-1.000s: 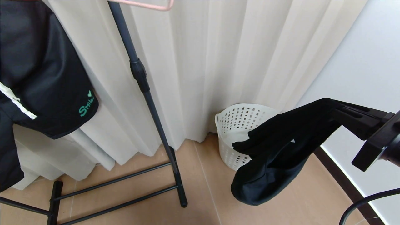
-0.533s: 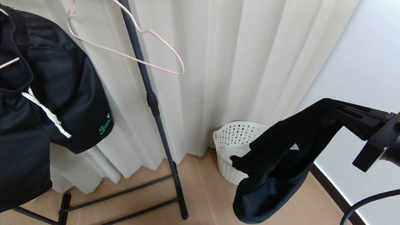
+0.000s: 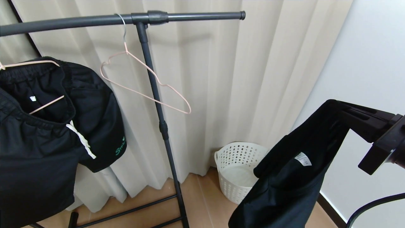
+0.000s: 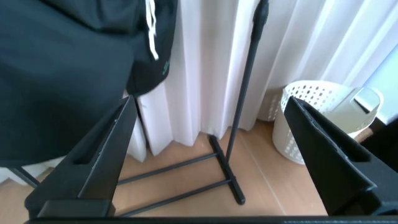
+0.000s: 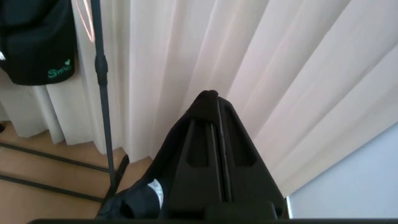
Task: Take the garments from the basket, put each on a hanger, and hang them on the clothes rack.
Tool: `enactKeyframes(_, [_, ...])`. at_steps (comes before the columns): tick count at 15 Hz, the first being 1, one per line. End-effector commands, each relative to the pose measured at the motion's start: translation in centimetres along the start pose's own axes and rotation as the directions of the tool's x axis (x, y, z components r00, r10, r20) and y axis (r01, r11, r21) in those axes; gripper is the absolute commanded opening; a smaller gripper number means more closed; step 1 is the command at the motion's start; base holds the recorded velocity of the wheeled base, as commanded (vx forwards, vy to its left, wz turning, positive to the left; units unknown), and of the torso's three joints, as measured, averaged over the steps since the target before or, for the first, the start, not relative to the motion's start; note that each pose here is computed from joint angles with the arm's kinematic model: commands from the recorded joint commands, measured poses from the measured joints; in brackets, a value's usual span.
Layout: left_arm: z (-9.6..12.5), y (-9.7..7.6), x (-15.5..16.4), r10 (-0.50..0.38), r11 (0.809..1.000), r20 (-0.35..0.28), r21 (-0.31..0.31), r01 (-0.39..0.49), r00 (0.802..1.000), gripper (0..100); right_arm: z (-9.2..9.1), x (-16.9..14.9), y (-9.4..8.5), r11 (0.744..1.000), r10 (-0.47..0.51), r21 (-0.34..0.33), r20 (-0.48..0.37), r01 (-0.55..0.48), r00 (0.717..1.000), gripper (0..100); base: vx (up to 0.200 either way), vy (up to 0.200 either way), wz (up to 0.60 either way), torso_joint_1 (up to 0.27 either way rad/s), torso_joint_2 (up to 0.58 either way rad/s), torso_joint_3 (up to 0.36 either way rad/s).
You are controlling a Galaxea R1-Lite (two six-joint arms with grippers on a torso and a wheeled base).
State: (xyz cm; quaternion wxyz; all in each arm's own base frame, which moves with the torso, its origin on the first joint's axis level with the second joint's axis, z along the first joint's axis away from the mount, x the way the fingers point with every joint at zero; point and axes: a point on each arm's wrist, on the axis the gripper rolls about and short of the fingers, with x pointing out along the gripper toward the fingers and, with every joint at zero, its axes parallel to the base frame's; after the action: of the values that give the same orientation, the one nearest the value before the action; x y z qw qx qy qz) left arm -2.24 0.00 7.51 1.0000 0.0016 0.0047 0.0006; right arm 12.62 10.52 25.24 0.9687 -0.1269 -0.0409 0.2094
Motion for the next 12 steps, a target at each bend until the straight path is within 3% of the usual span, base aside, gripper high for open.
enactKeyframes(1, [0.0, 0.0, 0.01, 0.0, 1.0, -0.001, 0.0, 0.0, 1.0, 100, -0.05, 0.03, 0.03, 1.0, 0.001, -0.001, -0.003, -0.001, 1.0, 0, 0.0, 0.0, 0.0, 0.212, -0.53, -0.1])
enactKeyframes(9, [0.02, 0.0, 0.01, 0.0, 1.0, 0.0, 0.0, 0.0, 1.0, 100, -0.16, 0.06, 0.07, 1.0, 0.001, -0.001, -0.004, -0.001, 1.0, 0, 0.0, 0.0, 0.0, 0.24, -0.58, -0.295])
enactKeyframes(12, [0.02, 0.0, 0.01, 0.0, 1.0, 0.0, 0.0, 0.0, 1.0, 100, -0.19, -0.02, 0.05, 1.0, 0.001, -0.001, -0.003, -0.001, 1.0, 0, 0.0, 0.0, 0.0, 0.199, -0.44, -0.1])
